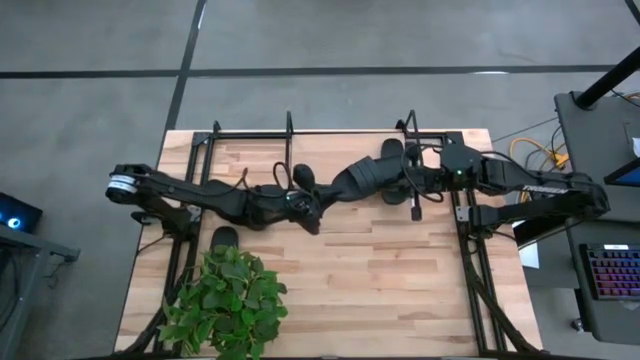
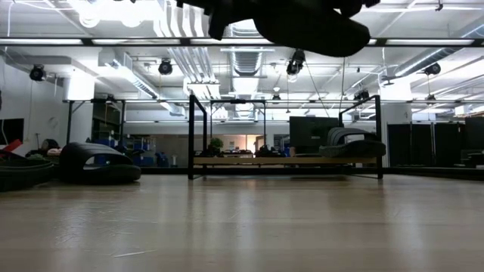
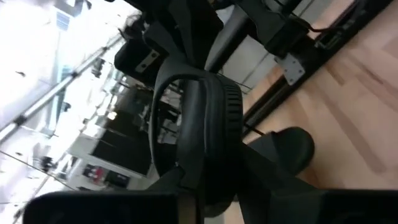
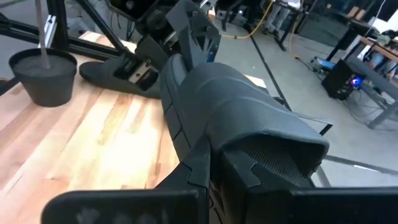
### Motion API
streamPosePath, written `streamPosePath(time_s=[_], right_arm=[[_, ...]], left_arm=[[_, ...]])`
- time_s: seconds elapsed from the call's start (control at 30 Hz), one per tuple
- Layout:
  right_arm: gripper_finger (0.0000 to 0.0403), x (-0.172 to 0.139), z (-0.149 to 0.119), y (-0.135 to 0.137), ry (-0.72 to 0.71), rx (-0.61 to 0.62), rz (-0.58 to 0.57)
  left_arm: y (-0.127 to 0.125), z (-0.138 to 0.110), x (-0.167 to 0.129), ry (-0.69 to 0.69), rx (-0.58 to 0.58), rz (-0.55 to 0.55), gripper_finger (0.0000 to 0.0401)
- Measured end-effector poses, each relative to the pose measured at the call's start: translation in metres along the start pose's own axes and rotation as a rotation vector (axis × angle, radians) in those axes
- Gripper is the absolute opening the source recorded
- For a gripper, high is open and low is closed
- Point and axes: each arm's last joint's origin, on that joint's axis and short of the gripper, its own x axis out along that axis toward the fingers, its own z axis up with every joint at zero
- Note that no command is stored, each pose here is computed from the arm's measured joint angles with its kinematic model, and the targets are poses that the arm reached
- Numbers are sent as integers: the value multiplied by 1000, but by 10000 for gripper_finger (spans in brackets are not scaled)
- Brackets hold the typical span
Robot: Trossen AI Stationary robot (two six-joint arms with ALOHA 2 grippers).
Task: Pick and place slides into the shelf
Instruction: Put the black slipper on the shelf
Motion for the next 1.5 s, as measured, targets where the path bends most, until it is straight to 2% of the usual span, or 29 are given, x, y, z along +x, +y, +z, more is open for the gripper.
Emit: streamPosePath(time_s=[0.13, 0.23, 0.37, 0.57, 0.8, 0.97, 1.13, 1.3, 1.5], right_arm=[[8, 1, -6, 2, -25, -10, -10], [8, -4, -10, 2, 15, -10, -34], [8, -15, -8, 2, -18, -9, -54], [8, -25, -12, 10, -108, -49, 122], [8, -14, -35, 21, -95, -96, 266], [8, -4, -37, 20, -113, -63, 229], [8, 5, -36, 19, -93, -24, 254], [8, 13, -39, 21, -71, 1, 310], [8, 21, -34, 19, -68, 0, 331]], left_arm=[[7, 0, -9, 17, 0, -25, 54], [10, -2, -16, 50, -30, -40, 72], [16, -3, -25, 70, -73, -72, 97], [24, -2, -33, 59, -46, -68, 128], [34, 3, -40, 4, -27, -52, 144], [29, 6, -31, -35, 63, -69, 144], [18, 7, -14, -17, 195, -68, 144], [20, 11, -9, -20, 232, -51, 144], [18, 11, -4, -10, 242, -97, 144]])
